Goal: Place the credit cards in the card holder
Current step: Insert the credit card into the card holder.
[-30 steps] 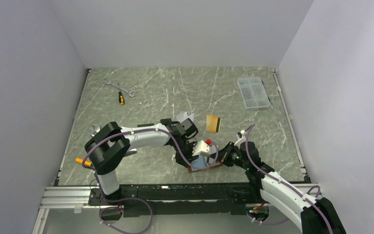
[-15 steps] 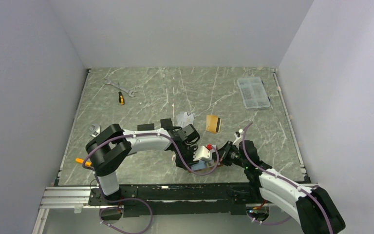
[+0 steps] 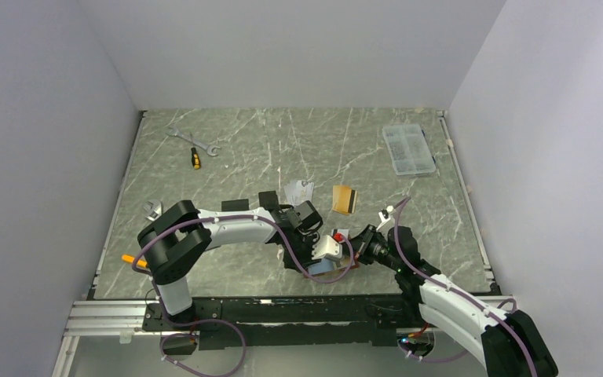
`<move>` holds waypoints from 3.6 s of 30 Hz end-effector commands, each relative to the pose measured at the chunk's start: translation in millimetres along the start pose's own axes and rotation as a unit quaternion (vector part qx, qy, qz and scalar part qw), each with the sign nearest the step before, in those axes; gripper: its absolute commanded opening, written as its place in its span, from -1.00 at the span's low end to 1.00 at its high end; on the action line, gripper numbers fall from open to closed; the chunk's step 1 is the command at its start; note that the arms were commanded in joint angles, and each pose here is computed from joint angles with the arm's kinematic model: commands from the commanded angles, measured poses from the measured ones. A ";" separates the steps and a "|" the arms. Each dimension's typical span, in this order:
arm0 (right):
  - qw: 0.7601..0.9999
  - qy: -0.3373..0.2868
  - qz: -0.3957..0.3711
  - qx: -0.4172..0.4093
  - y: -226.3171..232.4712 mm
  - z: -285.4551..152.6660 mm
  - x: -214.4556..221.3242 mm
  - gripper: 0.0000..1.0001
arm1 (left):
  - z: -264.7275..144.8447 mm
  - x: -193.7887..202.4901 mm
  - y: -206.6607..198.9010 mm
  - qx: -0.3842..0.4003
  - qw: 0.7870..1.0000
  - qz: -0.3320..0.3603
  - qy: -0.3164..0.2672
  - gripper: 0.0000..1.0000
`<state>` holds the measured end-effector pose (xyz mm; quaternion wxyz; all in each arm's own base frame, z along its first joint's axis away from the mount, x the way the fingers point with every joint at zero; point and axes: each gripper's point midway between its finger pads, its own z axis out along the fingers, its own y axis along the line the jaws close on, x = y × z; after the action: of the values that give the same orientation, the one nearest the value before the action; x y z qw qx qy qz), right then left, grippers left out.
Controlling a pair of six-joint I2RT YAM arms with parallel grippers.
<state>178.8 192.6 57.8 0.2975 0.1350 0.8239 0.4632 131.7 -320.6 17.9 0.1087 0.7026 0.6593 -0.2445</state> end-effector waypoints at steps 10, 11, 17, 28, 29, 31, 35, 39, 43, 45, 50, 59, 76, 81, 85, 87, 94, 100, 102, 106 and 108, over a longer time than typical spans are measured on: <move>0.999 0.000 -0.012 0.038 -42.7 -1.9 18.2 -1.00 | 10.5 18.3 10.6 -0.027 0.999 0.003 0.039 -0.75; 0.999 0.001 -0.012 0.039 -43.3 -1.9 18.7 -1.00 | 10.4 18.1 11.2 -0.028 0.999 0.003 0.039 -0.75; 0.998 0.009 -0.022 0.059 -53.0 -3.3 22.6 -1.00 | 10.2 18.2 11.0 -0.027 0.999 0.003 0.040 -0.77; 0.996 0.024 -0.042 0.073 -53.5 0.7 30.8 -1.00 | 9.3 19.3 11.7 -0.031 0.999 0.004 0.042 -0.80; 0.996 0.028 -0.041 0.072 -53.3 1.0 32.8 -1.00 | 9.6 19.7 11.9 -0.031 0.999 0.004 0.042 -0.80; 0.997 0.031 -0.034 0.069 -53.0 0.9 36.7 -1.00 | 9.7 19.7 12.7 -0.032 0.999 0.004 0.044 -0.80; 0.997 0.031 -0.026 0.061 -52.2 -1.0 39.6 -1.00 | 10.5 21.6 12.0 -0.030 0.999 0.004 0.045 -0.82; 0.998 0.027 -0.023 0.054 -50.6 -3.2 39.9 -1.00 | 10.4 21.1 11.4 -0.029 0.999 0.004 0.045 -0.83; 0.998 0.038 -0.020 0.055 -53.8 -5.9 46.0 -1.00 | 9.8 20.2 12.0 -0.030 0.999 0.005 0.045 -0.85; 0.997 0.047 -0.018 0.058 -57.2 -7.3 50.6 -1.00 | 9.3 19.4 12.3 -0.030 0.999 0.004 0.045 -0.86; 0.996 0.052 -0.017 0.072 -61.1 -5.8 51.2 -1.00 | 9.0 19.5 11.3 -0.030 0.998 0.005 0.046 -0.88; 0.995 0.066 -0.014 0.070 -61.6 -6.5 57.2 -1.00 | 8.4 19.8 16.2 -0.040 0.998 0.009 0.049 -0.90; 0.986 0.115 0.014 0.124 -73.0 -12.7 81.3 -1.00 | -3.6 27.0 54.5 -0.083 0.994 -0.017 0.064 -0.95; 0.987 0.090 0.024 0.128 -72.3 -15.2 75.2 -1.00 | -0.9 29.2 60.4 -0.084 0.993 -0.025 0.074 -0.96; 0.988 0.087 0.029 0.126 -72.8 -16.5 76.6 -1.00 | -2.0 28.8 58.5 -0.080 0.994 -0.024 0.073 -0.97; 0.987 0.090 0.027 0.127 -72.9 -16.3 78.0 -1.00 | -2.3 29.0 56.6 -0.078 0.994 -0.023 0.073 -0.97; 0.984 0.115 0.029 0.133 -75.5 -16.1 87.4 -1.00 | -0.3 29.6 46.2 -0.069 0.995 -0.011 0.077 -0.97; 0.981 0.109 0.036 0.155 -82.7 -19.0 87.2 -1.00 | 1.8 29.2 39.3 -0.061 0.995 -0.004 0.081 -1.00; 0.981 0.099 0.039 0.161 -82.8 -19.9 85.9 -1.00 | 1.8 29.0 37.7 -0.060 0.995 -0.003 0.081 -1.00; 0.984 0.094 0.040 0.149 -79.7 -19.9 86.3 -1.00 | 2.1 28.5 35.6 -0.059 0.995 0.001 0.082 -1.00; 0.983 0.104 0.038 0.148 -79.4 -19.8 89.7 -1.00 | 1.7 27.5 35.5 -0.058 0.995 0.002 0.080 -1.00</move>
<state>138.3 212.7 28.7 0.2277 0.1456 0.8623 0.4282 169.5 -319.4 17.5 0.1236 0.7018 0.6778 -0.1810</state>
